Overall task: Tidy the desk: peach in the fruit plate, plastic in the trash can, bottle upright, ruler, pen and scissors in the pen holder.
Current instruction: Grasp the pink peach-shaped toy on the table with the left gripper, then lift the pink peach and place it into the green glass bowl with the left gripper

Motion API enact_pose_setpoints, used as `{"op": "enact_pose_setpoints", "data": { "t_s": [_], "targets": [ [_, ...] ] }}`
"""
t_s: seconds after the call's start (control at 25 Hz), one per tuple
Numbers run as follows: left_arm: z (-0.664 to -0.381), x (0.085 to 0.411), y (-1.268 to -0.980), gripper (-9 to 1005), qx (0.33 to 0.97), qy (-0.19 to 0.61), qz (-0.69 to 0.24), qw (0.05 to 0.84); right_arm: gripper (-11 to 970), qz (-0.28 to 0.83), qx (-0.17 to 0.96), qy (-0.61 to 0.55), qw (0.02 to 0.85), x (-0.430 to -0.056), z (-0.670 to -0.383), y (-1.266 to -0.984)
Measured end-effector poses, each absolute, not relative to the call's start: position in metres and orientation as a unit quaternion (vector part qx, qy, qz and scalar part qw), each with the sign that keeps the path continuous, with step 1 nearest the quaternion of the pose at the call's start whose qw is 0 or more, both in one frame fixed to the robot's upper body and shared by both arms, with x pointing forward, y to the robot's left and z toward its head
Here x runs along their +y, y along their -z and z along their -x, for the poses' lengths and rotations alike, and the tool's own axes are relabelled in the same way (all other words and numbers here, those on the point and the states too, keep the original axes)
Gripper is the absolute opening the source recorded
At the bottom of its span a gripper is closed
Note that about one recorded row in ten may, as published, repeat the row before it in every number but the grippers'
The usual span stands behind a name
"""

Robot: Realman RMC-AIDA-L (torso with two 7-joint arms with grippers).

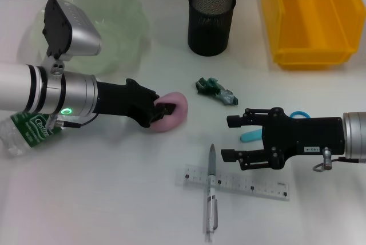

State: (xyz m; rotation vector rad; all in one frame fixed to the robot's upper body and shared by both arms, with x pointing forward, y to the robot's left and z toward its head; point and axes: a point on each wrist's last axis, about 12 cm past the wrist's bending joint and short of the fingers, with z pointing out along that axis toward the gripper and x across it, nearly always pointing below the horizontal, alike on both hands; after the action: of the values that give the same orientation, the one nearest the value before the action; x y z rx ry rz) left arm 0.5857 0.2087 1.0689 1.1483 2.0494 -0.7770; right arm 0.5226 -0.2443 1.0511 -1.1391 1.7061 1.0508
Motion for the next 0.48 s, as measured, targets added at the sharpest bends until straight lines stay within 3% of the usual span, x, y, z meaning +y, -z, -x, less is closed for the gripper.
{"op": "enact_pose_setpoints", "data": {
  "t_s": [0.48],
  "targets": [
    [-0.585, 0.220, -1.081, 63, 0.772, 0.344, -0.393, 0.362, 776, 0.452, 0.678, -0.412, 0.407, -0.245, -0.523, -1.050]
  ]
}}
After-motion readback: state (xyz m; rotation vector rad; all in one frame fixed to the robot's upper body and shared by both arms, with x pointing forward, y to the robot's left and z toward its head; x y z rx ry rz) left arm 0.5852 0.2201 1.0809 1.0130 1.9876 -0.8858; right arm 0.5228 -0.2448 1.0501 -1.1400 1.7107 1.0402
